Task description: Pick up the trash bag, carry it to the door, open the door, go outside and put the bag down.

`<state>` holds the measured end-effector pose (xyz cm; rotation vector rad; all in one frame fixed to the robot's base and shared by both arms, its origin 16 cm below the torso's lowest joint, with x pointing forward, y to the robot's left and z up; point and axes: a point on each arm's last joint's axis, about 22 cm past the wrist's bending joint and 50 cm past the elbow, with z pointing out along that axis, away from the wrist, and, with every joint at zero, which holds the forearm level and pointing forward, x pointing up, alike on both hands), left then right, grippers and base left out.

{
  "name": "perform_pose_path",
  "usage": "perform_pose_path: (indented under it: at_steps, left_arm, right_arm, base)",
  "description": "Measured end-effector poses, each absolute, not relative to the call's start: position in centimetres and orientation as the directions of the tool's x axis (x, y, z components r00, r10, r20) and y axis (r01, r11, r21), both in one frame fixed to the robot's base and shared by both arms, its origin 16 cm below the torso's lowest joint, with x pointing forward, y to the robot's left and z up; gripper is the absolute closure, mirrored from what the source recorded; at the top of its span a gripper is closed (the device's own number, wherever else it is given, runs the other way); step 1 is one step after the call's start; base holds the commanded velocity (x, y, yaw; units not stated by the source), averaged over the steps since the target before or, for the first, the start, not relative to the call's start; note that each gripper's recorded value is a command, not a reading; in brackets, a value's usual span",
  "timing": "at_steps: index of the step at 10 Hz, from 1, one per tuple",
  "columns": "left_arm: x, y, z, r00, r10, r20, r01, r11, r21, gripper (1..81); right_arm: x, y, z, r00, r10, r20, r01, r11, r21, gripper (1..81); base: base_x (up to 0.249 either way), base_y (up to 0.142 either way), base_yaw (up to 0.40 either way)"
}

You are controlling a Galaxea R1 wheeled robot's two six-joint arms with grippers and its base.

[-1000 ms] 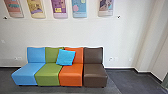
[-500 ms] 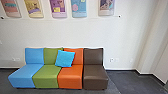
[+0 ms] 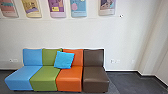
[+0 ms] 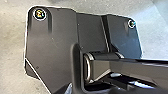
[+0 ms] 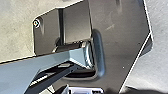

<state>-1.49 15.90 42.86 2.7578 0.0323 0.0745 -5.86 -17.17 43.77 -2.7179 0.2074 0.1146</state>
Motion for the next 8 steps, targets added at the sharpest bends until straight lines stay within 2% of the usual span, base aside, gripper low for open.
perform_pose_path:
  at_steps: [2,8]
  left_arm:
    - [-1.3,15.9,42.9,0.998,0.033,0.050,0.012,-0.928,0.373,1.0]
    - [-1.6,16.4,43.1,0.998,0.033,0.046,0.013,-0.923,0.384,1.0]
  right_arm:
    - [-5.8,-17.1,43.8,0.986,-0.127,-0.110,-0.160,-0.904,-0.395,1.0]
    - [-5.5,-17.4,45.0,0.986,-0.124,-0.116,-0.162,-0.886,-0.435,1.0]
  base:
    - [0.090,0.000,0.000]
    - [0.000,0.000,0.000]
